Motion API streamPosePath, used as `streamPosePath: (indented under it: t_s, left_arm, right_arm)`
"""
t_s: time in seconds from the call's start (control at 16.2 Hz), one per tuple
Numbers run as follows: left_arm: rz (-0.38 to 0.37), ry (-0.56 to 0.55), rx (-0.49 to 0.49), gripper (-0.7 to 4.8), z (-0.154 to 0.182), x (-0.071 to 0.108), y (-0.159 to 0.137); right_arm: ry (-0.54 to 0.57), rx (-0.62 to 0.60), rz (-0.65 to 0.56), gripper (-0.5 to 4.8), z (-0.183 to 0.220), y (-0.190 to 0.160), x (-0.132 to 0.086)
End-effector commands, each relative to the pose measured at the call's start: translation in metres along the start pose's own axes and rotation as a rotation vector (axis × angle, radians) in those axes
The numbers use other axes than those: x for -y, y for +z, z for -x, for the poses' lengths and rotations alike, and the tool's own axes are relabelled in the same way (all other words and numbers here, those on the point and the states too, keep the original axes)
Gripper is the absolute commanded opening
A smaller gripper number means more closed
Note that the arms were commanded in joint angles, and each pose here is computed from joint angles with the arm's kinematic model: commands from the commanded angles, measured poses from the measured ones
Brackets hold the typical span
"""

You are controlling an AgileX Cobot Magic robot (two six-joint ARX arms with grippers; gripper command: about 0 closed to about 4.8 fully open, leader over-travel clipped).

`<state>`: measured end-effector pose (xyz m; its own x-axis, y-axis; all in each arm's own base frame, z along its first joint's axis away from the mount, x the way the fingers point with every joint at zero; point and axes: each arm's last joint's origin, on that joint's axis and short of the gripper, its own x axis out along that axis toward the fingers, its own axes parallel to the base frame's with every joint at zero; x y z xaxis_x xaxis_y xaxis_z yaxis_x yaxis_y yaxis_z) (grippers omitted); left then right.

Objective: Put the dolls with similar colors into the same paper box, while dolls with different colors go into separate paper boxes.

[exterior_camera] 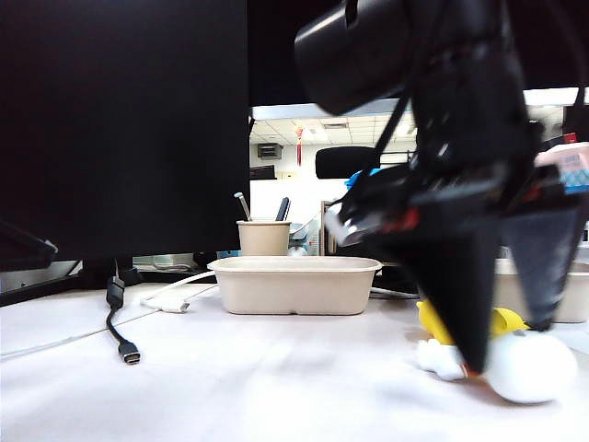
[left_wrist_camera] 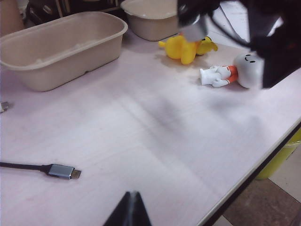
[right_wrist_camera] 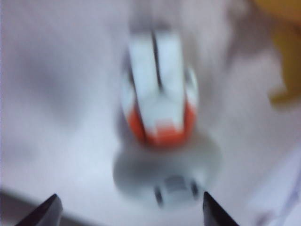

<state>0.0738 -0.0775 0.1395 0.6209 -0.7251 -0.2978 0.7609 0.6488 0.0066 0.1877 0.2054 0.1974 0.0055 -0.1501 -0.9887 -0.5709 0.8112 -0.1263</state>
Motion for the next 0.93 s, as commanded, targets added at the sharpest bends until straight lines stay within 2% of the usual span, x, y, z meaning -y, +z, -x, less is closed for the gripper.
streamPosePath:
  t_s: [0.06,0.62,0.68,0.74,0.86,0.93]
  left_arm:
    - [0.001,0.001,0.014,-0.05,0.000,0.000,0.002]
    - [0.001,0.001,0.014,-0.05,0.000,0.000,0.002]
    - [0.001,0.001,0.014,-0.05,0.000,0.000,0.002]
    - [0.001,0.001,0.014,-0.05,0.000,0.000,0.002]
    - [0.001,0.001,0.014,-0.05,0.000,0.000,0.002]
    - [0.001,0.001,0.014,-0.05,0.000,0.000,0.002]
  right_arm:
    - [0.010,0.079,-0.006,3.87,-0.005,0.006,-0.001]
    - [0.006,0.131,-0.034,3.85,-0.026,0.021,0.001]
    - [0.001,0.123,-0.034,3.60,-0.028,0.022,0.001]
    - [0.000,0.118,-0.034,2.96,-0.030,0.022,0.001]
    - [0.000,0.117,-0.035,2.03,-0.030,0.023,0.001]
    - [-0.006,0.118,-0.035,2.00,-0.030,0.023,0.001]
